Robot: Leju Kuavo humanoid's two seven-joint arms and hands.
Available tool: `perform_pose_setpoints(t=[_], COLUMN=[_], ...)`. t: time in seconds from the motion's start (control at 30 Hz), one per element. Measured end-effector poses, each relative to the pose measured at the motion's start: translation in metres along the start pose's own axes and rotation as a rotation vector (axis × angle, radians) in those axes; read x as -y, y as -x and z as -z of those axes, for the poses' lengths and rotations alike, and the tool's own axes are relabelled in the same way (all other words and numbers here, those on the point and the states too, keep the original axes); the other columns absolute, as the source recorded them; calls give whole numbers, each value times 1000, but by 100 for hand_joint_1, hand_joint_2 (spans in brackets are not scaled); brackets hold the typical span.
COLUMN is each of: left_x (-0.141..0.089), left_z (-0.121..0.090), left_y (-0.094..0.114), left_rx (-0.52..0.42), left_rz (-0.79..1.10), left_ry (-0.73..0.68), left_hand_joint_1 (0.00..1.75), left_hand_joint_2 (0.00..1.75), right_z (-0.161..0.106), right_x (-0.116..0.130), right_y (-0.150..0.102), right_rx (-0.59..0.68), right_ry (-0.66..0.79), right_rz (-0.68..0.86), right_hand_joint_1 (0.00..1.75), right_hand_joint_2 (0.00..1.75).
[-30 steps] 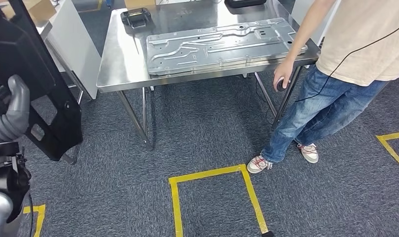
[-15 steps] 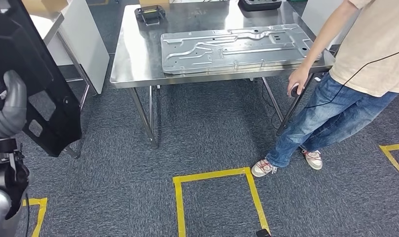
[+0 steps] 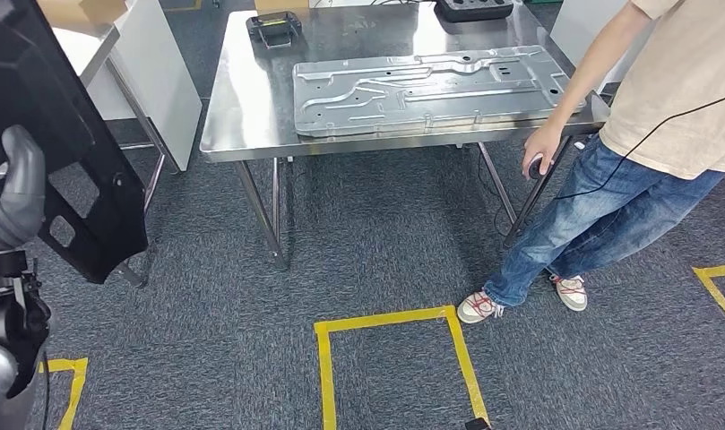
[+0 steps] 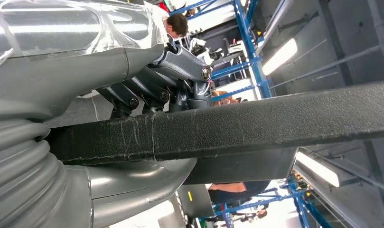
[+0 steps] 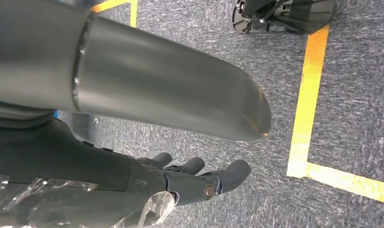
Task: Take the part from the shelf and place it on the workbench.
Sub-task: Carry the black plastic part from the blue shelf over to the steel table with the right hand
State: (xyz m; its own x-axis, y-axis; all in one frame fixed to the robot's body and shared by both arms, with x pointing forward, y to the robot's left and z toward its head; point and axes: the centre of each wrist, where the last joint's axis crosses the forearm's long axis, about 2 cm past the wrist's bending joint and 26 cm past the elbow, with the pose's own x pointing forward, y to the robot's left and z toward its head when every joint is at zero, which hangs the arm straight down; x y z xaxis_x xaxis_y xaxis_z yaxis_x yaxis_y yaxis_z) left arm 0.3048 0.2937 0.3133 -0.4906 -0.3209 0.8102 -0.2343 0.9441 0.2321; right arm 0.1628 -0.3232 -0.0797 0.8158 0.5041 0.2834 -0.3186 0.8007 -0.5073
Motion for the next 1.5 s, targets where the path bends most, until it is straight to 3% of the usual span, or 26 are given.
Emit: perform_pose_setpoints(t=[1.5], left_x=[1], left_z=[1], left_y=[-5], left_rx=[33], left_rz=[-9], left_ry=[12], left_hand_joint_1=[175], left_hand_joint_2=[175], right_z=[-1], right_x=[-3], right_y=[1], right_rx=[-1], right_ry=[-10], right_rz=[10], right_hand_joint_1=[0], right_hand_joint_2=[0])
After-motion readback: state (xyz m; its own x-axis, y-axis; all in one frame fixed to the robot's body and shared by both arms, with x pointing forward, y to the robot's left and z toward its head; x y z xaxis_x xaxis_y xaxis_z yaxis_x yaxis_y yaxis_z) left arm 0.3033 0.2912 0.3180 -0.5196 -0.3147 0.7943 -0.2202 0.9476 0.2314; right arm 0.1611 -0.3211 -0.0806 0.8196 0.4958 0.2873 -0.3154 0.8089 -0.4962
